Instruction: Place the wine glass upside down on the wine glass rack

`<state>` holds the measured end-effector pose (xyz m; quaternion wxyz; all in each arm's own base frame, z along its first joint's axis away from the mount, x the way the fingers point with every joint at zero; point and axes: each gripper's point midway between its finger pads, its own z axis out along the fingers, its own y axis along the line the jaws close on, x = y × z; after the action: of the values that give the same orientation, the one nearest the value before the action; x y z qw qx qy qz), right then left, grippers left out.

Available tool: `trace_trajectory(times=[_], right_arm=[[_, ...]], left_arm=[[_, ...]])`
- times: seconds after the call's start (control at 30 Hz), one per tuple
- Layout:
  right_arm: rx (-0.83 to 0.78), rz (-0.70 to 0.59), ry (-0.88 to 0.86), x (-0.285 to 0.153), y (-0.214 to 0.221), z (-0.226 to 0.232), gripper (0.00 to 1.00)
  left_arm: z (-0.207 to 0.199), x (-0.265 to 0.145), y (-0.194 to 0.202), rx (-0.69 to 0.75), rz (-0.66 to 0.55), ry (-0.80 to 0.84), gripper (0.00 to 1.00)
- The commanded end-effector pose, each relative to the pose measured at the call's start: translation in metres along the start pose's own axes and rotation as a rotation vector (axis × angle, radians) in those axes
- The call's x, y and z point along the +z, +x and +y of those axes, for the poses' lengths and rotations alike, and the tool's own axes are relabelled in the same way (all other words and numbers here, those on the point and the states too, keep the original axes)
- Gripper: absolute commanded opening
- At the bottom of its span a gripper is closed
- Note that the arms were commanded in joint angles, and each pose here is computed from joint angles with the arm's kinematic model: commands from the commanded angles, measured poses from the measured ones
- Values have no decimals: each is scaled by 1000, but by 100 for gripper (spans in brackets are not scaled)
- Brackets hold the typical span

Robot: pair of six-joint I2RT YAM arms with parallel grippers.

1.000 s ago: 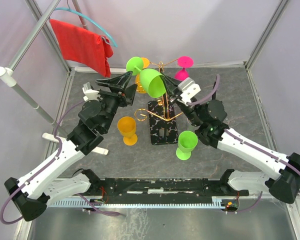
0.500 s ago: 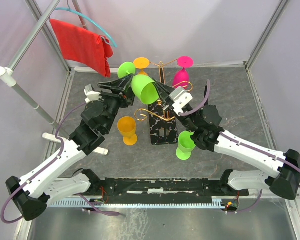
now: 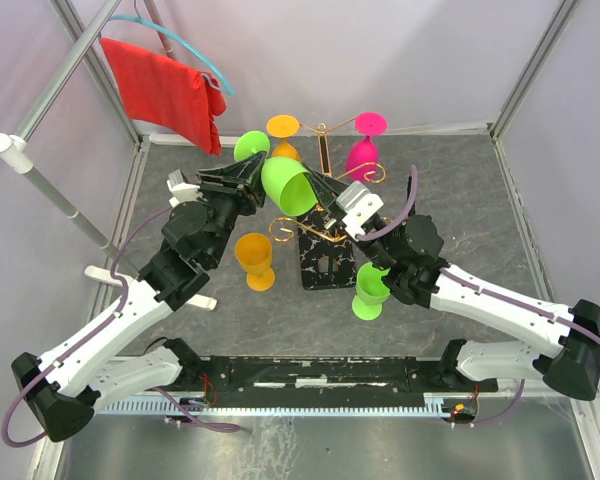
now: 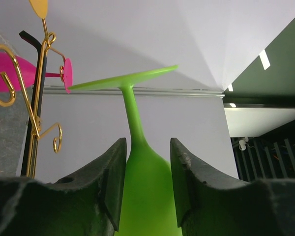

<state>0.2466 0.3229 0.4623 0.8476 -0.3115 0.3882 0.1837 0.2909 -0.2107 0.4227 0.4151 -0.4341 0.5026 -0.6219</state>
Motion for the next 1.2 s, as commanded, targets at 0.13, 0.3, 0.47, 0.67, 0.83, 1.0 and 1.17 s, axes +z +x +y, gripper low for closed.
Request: trace_trajectory(times=[0.13,0.3,0.47,0.67,0.83,1.0,1.17], right_arm=[[5,-69,23,-3,-21,-5,0],[5,-80,38,-1,-22,-7,0],[6,-84,34,-2,-23,-6,0],[1,-72,43,-8,-21,-9,0],[-3,-64,52,-10,-20,-11,0],[-10,-39,69,-12,-16,-15,16],[-30,10,98,-19,-6,-20,28]], left_arm=[[-16,1,-1,-46,-4,54,40],[-17,3,7,-44,34,60,31],[-17,6,13,-20,57,74,10],[-25,3,9,30,39,94,3],[-28,0,5,36,27,105,3],[-34,-3,-2,66,1,128,3],[-50,-6,-20,173,-82,164,3]])
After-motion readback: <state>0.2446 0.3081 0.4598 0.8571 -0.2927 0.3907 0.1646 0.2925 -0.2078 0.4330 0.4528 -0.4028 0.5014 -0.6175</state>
